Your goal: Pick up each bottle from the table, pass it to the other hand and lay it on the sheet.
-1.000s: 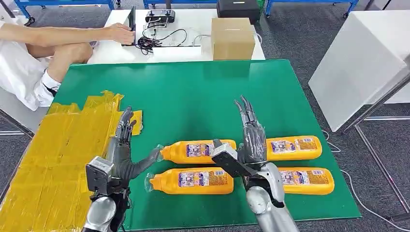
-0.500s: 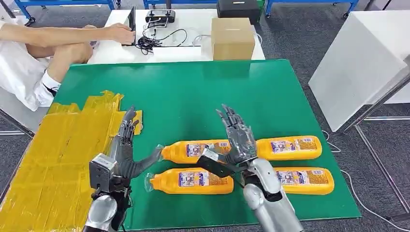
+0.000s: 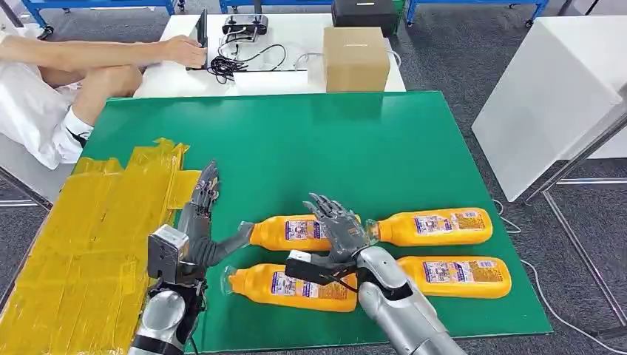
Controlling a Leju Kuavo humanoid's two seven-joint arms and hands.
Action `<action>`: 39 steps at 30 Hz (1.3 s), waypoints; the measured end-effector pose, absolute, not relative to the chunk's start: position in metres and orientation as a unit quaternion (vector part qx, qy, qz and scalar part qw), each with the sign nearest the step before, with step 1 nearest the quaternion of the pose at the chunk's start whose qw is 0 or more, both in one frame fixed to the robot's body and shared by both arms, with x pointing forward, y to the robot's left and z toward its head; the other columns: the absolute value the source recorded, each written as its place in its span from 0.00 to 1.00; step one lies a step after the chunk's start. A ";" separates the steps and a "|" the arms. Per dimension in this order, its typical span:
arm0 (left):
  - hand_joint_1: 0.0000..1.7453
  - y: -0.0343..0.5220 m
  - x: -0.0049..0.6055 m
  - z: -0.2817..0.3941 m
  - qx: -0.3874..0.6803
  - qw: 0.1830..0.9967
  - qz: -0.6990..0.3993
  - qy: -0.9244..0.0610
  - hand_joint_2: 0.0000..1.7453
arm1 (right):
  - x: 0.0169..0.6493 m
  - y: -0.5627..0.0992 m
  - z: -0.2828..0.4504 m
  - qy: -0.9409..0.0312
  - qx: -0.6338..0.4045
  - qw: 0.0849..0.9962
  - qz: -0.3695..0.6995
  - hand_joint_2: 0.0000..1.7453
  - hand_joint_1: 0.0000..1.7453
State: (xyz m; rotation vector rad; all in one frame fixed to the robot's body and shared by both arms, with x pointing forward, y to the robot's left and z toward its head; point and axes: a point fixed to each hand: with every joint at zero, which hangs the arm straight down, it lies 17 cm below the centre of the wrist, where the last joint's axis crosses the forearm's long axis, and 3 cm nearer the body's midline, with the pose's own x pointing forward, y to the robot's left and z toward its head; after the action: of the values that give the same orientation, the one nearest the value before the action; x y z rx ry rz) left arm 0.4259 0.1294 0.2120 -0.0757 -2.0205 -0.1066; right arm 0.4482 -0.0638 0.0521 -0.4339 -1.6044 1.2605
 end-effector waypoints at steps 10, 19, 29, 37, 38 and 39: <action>0.00 0.126 0.431 0.204 -0.039 0.540 -0.047 -0.840 1.00 | 0.454 -0.072 0.024 -0.633 -0.189 0.525 0.537 1.00 0.00; 0.00 0.119 0.434 0.198 -0.050 0.549 -0.049 -0.833 1.00 | 0.492 -0.114 0.004 -0.562 -0.265 0.555 0.553 1.00 0.00; 0.00 0.115 0.439 0.193 -0.055 0.556 -0.049 -0.828 1.00 | 0.504 -0.132 -0.007 -0.513 -0.299 0.567 0.571 1.00 0.12; 0.00 0.111 0.440 0.189 -0.059 0.564 -0.047 -0.823 1.00 | 0.504 -0.130 -0.014 -0.486 -0.316 0.553 0.598 1.00 0.53; 0.00 0.111 0.440 0.189 -0.059 0.564 -0.047 -0.822 1.00 | 0.504 -0.128 -0.013 -0.490 -0.315 0.550 0.599 1.00 0.53; 0.00 0.111 0.440 0.188 -0.060 0.565 -0.046 -0.822 1.00 | 0.504 -0.128 -0.013 -0.491 -0.314 0.548 0.600 1.00 0.53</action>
State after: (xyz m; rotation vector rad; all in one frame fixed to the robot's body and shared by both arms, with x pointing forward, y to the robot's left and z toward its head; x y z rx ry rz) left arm 0.4401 0.1109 0.1884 -0.1403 -1.9337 -0.1094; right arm 0.5039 -0.1276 -0.0126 -0.7448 -1.1631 1.4205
